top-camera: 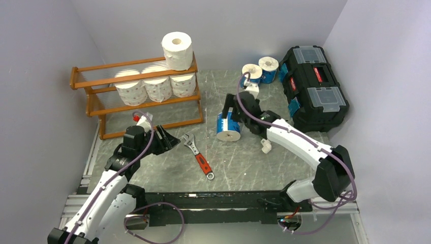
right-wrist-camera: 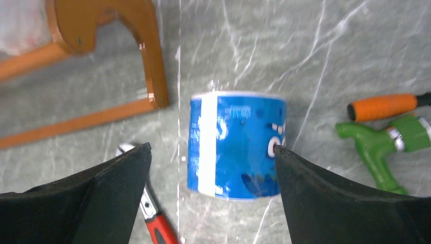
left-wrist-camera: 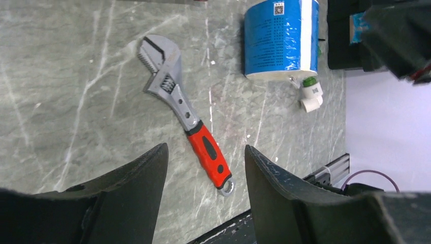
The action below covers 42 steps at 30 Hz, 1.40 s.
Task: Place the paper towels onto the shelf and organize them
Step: Move the paper towel to the center of the board, then adjust the paper towel at the center of the board.
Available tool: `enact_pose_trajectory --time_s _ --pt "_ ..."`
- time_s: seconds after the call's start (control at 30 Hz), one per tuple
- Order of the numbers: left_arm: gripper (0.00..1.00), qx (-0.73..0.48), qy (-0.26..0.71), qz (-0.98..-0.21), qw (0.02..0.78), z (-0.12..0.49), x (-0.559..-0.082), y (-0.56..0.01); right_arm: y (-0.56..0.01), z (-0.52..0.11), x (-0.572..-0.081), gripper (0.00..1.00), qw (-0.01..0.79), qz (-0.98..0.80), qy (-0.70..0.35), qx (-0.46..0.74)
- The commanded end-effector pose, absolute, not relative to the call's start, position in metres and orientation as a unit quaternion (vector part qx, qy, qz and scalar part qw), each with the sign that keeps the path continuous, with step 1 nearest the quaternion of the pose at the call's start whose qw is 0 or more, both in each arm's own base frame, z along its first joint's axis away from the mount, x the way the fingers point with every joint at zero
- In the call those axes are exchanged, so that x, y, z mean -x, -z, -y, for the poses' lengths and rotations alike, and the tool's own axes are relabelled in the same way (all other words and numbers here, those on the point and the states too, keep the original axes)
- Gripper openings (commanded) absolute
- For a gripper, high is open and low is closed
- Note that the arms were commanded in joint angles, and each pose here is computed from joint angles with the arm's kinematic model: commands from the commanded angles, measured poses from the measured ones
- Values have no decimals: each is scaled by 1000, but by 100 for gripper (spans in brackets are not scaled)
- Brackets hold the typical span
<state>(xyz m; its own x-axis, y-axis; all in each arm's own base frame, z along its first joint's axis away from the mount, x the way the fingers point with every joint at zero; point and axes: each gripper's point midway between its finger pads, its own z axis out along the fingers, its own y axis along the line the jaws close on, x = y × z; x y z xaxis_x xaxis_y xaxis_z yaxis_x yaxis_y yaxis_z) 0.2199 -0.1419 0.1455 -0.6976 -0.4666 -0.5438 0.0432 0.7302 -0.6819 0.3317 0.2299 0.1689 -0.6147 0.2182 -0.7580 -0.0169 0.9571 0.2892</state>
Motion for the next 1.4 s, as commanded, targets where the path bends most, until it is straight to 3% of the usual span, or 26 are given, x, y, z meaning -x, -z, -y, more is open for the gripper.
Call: enact_pose_trajectory --time_s 0.0,0.13,0.23,0.6,1.1,1.37 --pt "61 92 381 -833 391 164 -231 -165 -206 -212 -371 83 470 -858 -177 -105" --pt "57 39 395 -837 375 197 -226 -163 -197 -193 -410 54 472 -845 -200 -152" --pt "55 -7 400 -839 370 223 -221 -164 -184 -185 -437 47 465 -845 -209 -160" --pt "52 -118 446 -824 329 316 -224 -153 -152 -218 -469 52 416 -849 -303 -118" --pt "51 -126 401 -862 284 352 -251 -109 -110 -207 -396 52 359 -876 -308 -99" --pt "50 -97 369 -878 289 346 -261 -97 -116 -192 -357 52 367 -871 -305 -117"
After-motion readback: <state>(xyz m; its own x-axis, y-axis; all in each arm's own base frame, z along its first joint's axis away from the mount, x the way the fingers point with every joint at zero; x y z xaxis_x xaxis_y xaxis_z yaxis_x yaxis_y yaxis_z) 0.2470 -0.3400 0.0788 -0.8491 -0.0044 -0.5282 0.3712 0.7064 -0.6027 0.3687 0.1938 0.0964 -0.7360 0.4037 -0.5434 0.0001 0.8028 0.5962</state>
